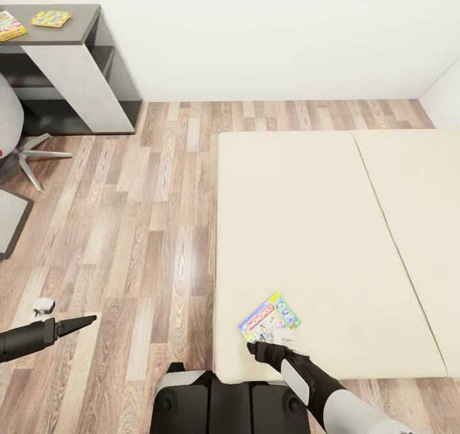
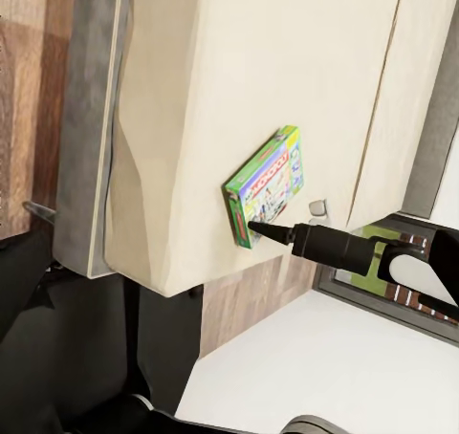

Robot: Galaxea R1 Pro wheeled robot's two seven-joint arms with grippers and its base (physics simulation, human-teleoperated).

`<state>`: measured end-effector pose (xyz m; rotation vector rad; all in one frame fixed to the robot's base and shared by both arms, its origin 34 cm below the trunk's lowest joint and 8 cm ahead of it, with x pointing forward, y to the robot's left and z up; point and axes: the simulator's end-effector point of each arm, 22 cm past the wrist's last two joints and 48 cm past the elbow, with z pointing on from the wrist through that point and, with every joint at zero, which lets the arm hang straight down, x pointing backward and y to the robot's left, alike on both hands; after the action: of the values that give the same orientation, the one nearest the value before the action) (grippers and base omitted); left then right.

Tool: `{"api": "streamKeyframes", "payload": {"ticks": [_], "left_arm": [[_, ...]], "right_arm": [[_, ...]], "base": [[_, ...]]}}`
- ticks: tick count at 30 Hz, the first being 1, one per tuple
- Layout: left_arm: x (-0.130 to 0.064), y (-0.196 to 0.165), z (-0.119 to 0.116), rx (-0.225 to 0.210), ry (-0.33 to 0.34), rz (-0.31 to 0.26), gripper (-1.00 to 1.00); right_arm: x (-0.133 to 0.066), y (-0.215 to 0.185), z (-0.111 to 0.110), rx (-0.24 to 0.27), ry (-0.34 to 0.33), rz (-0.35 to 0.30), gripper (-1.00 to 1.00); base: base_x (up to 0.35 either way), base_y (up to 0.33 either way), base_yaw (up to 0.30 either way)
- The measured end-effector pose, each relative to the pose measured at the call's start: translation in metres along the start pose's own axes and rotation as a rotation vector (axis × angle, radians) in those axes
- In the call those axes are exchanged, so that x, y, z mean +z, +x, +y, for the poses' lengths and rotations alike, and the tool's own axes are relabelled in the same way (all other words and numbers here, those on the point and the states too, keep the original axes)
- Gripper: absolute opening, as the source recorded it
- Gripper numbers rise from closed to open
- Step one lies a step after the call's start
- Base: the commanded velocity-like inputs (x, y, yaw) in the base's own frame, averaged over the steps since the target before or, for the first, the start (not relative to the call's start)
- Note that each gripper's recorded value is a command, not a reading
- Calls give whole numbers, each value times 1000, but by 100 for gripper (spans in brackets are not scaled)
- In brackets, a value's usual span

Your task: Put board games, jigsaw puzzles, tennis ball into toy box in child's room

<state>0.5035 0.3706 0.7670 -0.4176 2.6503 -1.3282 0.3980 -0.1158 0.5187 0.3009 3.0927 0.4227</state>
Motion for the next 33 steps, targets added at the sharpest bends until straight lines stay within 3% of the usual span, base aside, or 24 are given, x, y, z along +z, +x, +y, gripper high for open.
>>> {"api": "streamKeyframes", "payload": {"ticks": [10,16,33], "left_arm": [[6,3,-2,-3,12,0,100],[6,3,-2,-3,12,0,100],[6,2,-2,-3,12,0,100]], "right_arm": [[1,-1,4,15,-2,-2,100],[-1,-20,-8,15,13,-29,100],[-1,-22,-10,15,15,-29,100]], "base": [[-15,16,0],[0,0,0],[0,0,0]]}}
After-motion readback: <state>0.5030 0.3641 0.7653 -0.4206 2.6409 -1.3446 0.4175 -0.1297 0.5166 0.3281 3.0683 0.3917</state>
